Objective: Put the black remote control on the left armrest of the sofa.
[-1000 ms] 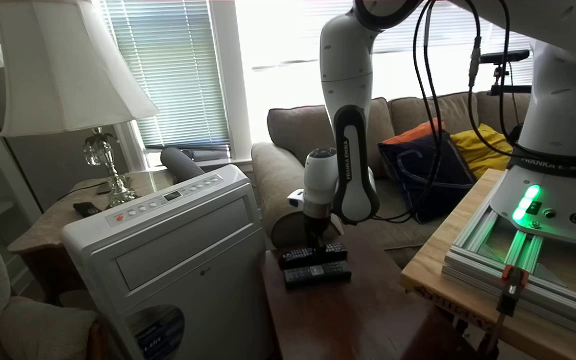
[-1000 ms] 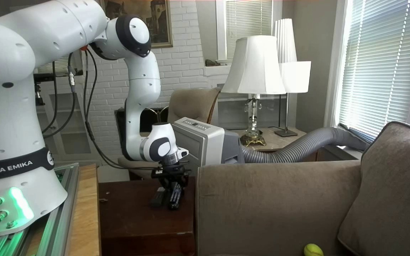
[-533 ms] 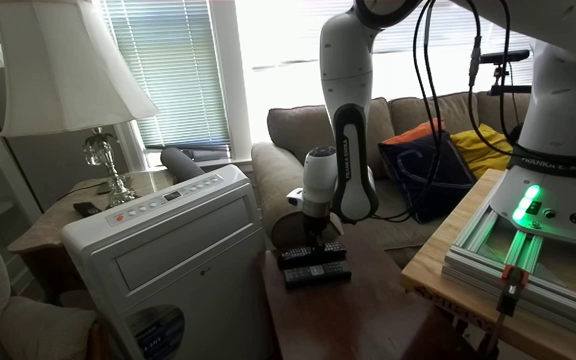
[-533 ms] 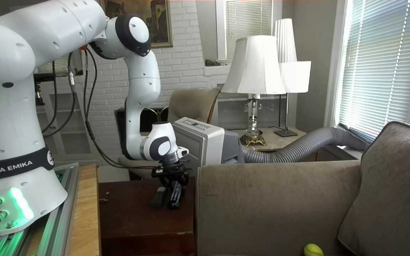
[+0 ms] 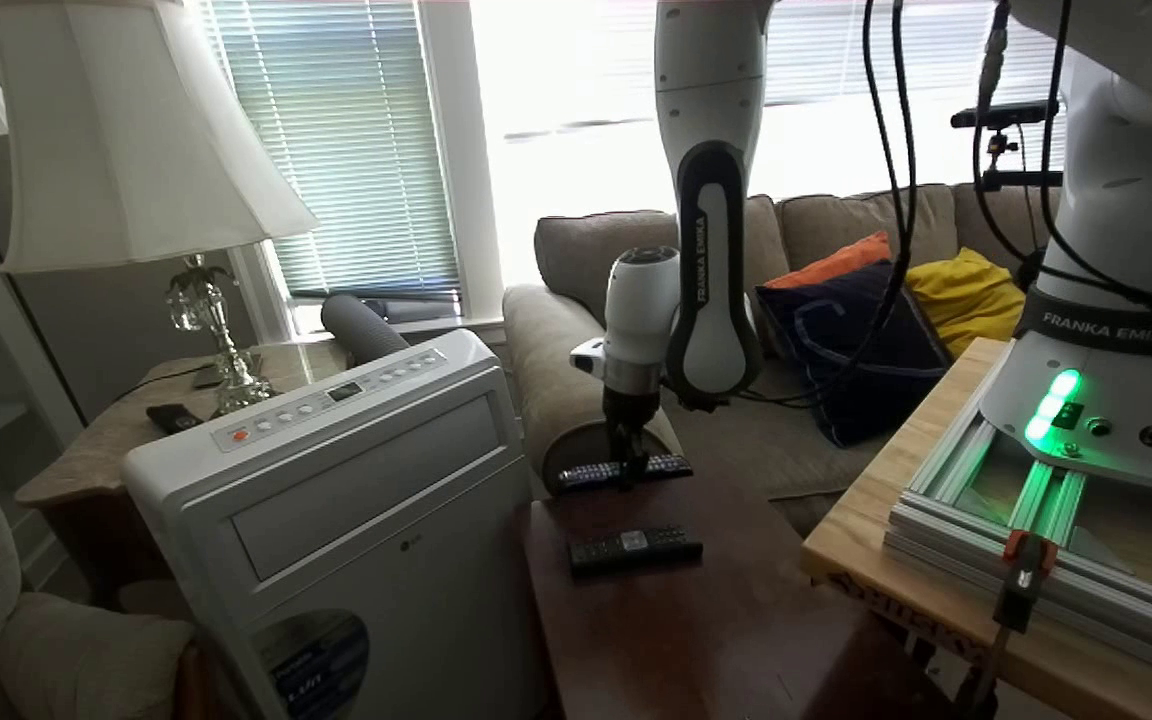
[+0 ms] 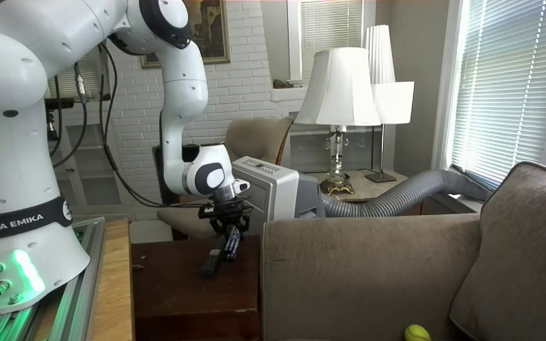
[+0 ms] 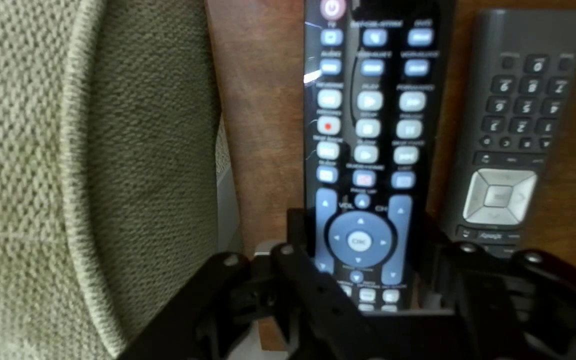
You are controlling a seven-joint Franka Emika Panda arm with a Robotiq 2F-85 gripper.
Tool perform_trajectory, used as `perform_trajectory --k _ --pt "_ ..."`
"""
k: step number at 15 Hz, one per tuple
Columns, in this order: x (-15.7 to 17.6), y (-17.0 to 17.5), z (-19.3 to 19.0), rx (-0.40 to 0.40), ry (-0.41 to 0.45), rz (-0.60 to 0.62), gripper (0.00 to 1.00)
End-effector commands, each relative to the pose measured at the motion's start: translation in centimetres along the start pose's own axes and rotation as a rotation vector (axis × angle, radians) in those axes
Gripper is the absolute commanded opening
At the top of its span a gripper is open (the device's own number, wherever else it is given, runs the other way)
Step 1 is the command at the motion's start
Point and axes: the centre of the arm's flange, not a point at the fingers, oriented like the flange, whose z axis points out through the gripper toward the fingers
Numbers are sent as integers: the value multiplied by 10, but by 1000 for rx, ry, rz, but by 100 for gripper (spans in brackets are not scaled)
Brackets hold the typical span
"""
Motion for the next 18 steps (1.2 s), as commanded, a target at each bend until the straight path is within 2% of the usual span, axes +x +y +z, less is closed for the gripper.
perform_trajectory --k 1,4,8,14,18 --pt "-6 1 -66 14 -20 -1 27" --pt "-3 14 -103 -17 5 12 27" --pt "-1 55 -140 -87 36 87 27" --pt "-17 131 -167 -205 39 325 27" --pt "-25 163 -167 -70 9 272 27"
